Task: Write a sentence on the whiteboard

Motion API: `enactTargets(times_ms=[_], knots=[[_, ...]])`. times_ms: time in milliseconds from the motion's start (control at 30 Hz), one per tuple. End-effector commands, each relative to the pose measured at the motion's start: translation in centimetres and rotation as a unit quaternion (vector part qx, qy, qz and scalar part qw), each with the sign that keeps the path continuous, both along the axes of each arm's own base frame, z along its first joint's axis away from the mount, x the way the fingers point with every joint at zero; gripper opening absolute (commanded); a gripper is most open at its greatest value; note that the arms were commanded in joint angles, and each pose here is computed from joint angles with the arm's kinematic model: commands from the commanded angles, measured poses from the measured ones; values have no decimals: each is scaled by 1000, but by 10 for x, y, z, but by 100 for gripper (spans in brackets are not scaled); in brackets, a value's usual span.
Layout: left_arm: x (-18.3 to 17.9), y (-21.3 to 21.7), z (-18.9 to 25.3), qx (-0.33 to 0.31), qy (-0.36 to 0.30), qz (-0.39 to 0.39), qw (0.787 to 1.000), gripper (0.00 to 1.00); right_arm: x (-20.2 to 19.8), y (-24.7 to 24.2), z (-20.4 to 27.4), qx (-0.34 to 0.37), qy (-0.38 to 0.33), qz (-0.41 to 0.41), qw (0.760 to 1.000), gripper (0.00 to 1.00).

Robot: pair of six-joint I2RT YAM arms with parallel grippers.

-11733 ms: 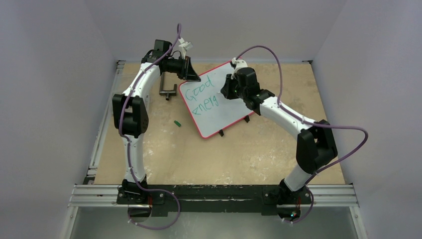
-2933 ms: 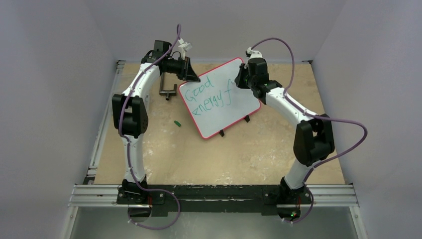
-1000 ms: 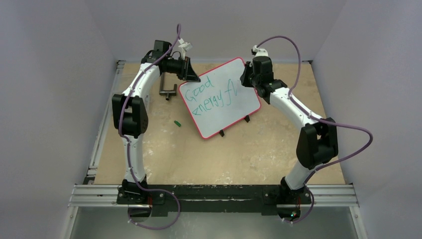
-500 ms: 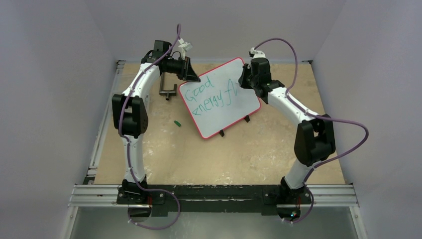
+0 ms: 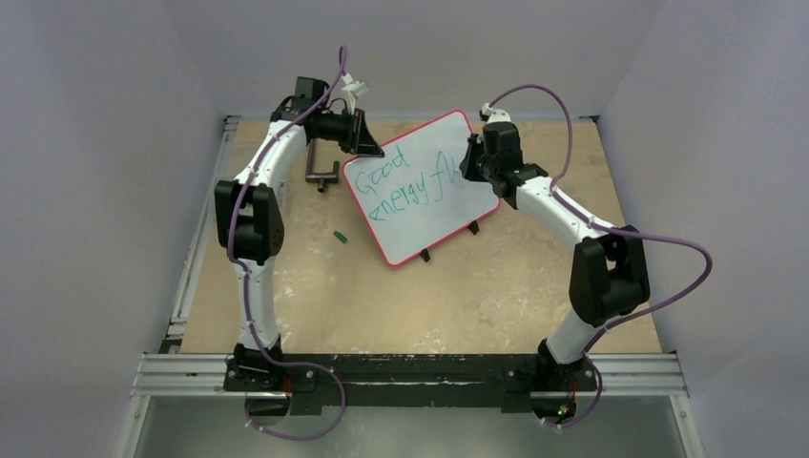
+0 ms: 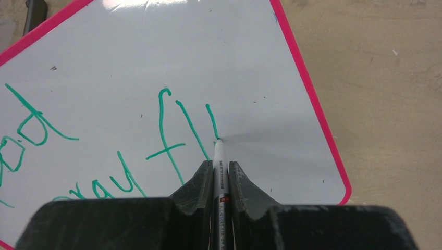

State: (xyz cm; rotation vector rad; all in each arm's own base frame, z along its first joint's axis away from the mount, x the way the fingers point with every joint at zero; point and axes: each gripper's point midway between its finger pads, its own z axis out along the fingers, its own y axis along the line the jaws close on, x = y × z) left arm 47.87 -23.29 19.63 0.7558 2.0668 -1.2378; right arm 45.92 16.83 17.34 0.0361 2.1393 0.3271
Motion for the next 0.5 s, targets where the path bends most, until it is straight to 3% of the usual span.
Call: enactTargets(times_ms=[0,467], knots=[[-6,-6,37,-13,-75,-28,997,0,-4,-7,9,-1,-9,-14,1000,0],[-6,-6,38,-13,-77,-28,997,0,28,-4,33,-9,-30,-29,999,0]])
